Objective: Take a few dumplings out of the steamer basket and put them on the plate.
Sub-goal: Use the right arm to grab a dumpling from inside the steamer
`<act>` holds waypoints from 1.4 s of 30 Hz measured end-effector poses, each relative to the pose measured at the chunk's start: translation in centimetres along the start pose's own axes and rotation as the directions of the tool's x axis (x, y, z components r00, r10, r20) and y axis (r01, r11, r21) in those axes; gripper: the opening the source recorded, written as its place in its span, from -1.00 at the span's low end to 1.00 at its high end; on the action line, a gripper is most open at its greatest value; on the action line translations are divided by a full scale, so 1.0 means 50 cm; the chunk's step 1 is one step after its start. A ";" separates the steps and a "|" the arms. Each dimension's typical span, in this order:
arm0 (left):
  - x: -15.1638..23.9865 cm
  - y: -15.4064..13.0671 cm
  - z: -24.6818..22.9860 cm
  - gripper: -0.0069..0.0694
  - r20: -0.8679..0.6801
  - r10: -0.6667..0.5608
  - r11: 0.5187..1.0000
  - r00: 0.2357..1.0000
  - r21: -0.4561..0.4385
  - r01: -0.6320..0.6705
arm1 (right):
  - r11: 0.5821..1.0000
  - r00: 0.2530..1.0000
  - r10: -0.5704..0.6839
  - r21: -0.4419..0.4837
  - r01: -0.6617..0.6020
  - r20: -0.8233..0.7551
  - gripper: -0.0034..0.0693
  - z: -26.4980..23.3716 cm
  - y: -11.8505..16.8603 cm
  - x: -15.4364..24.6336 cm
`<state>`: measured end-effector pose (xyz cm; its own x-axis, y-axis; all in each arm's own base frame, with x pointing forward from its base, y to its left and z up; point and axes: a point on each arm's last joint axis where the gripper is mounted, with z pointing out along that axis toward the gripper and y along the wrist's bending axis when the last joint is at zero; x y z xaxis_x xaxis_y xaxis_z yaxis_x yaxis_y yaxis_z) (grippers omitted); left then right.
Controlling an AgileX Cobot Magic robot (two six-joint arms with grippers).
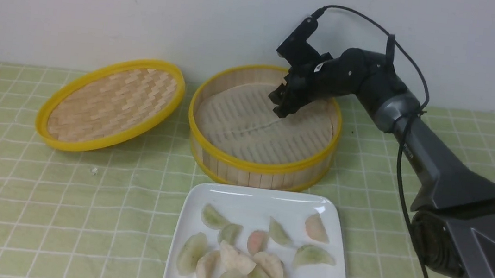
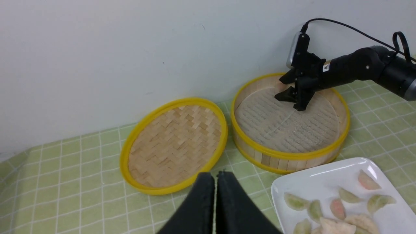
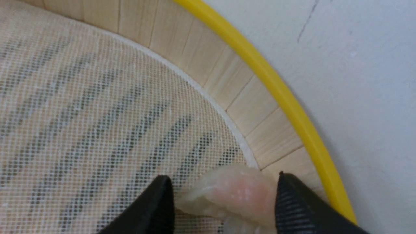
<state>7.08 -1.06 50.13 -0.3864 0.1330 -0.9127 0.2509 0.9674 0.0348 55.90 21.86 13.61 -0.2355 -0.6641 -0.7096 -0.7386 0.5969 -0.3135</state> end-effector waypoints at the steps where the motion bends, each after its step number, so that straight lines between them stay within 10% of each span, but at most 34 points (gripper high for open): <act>1: 0.000 0.000 0.000 -0.84 0.000 0.000 1.000 1.000 0.000 0.000 | 1.000 1.000 0.005 0.006 -0.005 -0.006 -0.22 -0.001 -0.001 0.000; 7: 0.000 0.000 0.000 -0.84 0.000 0.000 1.000 1.000 0.000 0.000 | 0.997 0.995 0.061 -0.039 -0.064 -0.080 -0.90 -0.021 0.001 -0.004; 21: 0.000 0.000 0.000 -0.84 0.000 0.000 1.000 1.000 0.000 0.000 | 0.991 0.990 0.100 -0.082 -0.108 -0.098 -0.93 -0.115 -0.014 -0.073; 42: 0.000 0.001 0.000 -0.84 0.002 0.002 1.000 1.000 -0.007 -0.002 | 0.993 0.992 -0.120 -0.001 0.120 0.033 0.34 0.000 0.001 -0.006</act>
<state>7.11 -1.01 50.16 -0.3839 0.1346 -0.9135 0.2457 0.9685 0.0395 55.93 22.08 13.81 -0.1246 -0.7158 -0.6871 -0.7622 0.5125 -0.3956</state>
